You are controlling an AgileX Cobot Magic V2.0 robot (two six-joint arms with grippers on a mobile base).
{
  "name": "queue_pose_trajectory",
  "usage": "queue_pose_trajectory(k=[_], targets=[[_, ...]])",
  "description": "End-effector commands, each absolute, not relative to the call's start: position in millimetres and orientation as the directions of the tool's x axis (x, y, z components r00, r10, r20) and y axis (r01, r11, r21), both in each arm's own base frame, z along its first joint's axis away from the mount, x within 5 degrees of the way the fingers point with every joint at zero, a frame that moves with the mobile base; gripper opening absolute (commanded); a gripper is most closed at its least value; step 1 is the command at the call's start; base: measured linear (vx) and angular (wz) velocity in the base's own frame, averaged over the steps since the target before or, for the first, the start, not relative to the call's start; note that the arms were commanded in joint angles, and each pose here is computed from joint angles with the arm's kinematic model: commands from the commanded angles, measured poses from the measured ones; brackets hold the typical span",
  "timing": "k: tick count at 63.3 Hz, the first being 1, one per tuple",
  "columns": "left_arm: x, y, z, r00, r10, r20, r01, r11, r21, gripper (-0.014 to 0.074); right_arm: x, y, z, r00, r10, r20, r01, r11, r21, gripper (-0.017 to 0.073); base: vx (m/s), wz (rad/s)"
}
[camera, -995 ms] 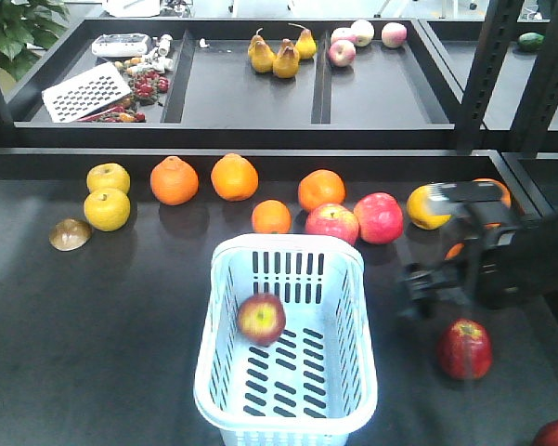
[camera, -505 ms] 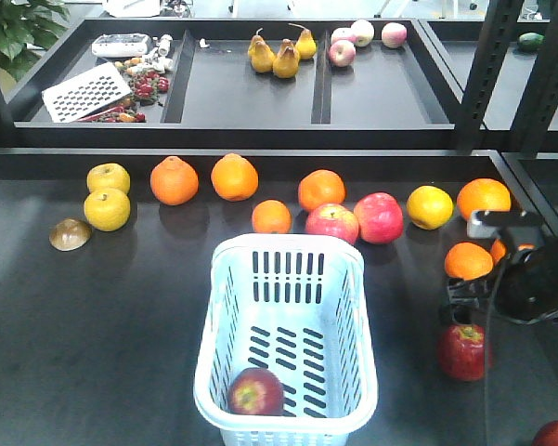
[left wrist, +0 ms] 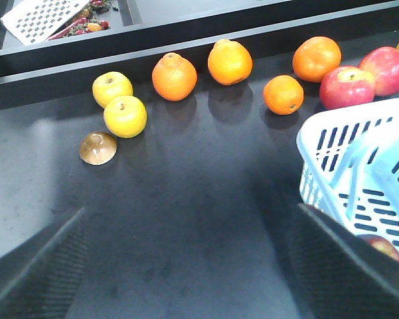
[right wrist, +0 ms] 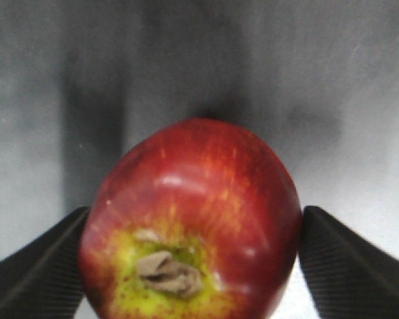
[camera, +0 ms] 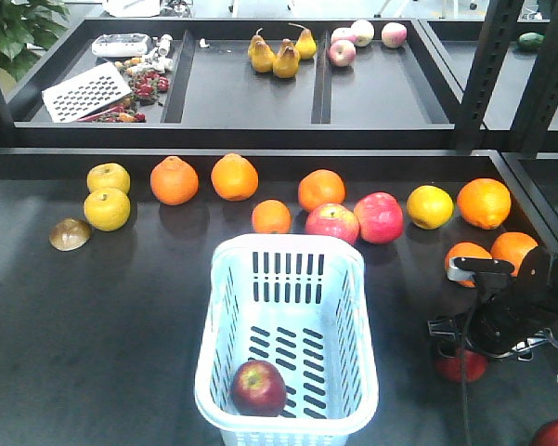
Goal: Pick three apples into basket with both arms
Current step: 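Move the right gripper back and grasp a second red apple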
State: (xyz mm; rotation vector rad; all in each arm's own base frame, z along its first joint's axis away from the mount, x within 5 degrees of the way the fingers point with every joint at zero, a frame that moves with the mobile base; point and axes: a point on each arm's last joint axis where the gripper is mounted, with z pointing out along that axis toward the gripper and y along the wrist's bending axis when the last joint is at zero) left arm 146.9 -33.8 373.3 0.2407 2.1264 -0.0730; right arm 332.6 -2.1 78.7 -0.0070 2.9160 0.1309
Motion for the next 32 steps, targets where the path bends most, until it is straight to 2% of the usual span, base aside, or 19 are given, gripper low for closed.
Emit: queue_pose_trajectory(k=[1,5,11,20,32], targets=[[147.4,-34.1,386.7,-0.447,0.117,-0.887,0.199,0.980,0.029,0.0593,338.7,-3.6,100.2,-0.960,0.035,-0.277,0.008,0.995,0.098,0.0384,0.00,0.00],[147.4,-34.1,386.7,-0.447,0.117,-0.887,0.199,0.980,0.029,0.0593,337.4,-3.1,108.7,-0.958,0.038,-0.283,0.009,0.995,0.103,0.0318,0.00,0.00],[147.4,-34.1,386.7,-0.447,0.117,-0.887,0.199,0.980,0.029,0.0593,334.6,-2.2,128.6,-0.951,0.034,-0.308,0.000,0.994,0.110,0.0267,0.00,0.00],[147.4,-34.1,386.7,-0.447,0.117,-0.887,0.199,0.980,0.029,0.0593,326.4,10.0,174.0,-0.918,0.004,-0.396,-0.048,0.992,0.120,0.0259,0.00,0.00],[147.4,-34.1,386.7,-0.447,0.117,-0.887,0.199,0.980,0.029,0.0593,295.3,53.2,240.6,-0.851,-0.121,-0.512,-0.215,0.968,0.129,0.0259,0.00,0.00]])
